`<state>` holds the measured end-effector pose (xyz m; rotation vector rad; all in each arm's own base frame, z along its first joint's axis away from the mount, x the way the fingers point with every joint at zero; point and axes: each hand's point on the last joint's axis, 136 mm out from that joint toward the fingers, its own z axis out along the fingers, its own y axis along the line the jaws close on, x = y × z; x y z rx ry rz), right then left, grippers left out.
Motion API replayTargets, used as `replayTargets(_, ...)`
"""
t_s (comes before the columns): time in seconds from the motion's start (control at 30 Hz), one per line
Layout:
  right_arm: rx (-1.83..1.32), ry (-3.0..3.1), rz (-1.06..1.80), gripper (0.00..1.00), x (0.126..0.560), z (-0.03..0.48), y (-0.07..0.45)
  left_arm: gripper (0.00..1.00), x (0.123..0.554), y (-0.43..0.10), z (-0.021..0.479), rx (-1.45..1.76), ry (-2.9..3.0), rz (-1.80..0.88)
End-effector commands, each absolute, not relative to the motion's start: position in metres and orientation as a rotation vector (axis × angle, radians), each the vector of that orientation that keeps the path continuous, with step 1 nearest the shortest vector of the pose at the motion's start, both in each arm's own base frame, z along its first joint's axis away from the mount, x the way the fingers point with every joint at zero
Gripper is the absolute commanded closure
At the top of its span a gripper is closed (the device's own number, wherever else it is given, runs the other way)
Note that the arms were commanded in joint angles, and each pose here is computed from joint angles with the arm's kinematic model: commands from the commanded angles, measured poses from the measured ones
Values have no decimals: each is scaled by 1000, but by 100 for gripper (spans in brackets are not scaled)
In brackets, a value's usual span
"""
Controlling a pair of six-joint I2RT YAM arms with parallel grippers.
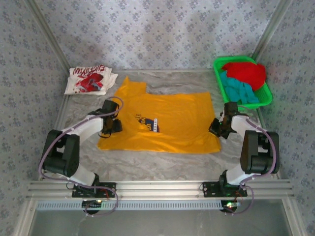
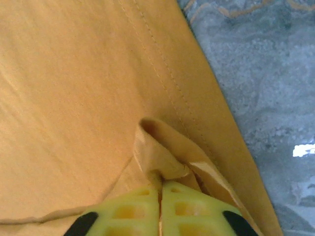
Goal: Fold and stack the t-shirts
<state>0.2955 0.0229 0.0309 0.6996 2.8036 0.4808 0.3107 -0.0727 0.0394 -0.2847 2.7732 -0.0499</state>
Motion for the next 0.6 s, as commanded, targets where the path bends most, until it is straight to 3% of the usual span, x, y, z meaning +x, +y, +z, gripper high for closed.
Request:
replayTargets(0.0,785,2760,428,100,288,41,8,53,320,-65,32,-372,2741,-55)
replayTargets(0.4,928,2606,406,100,300,56,-19,54,321,-49,15,-442,2754,-44)
replayTargets(0.47,955,2639,425,92,300,47,-17,54,322,-48,14,-449,2758,-29)
replayTargets(0.53,960,2631,427,73,304,44,-19,54,322,-47,16,-455,2750,-26)
replayTargets(0.57,937,2615,443,78,309,48,-18,53,323,-47,19,-458,2738,-28)
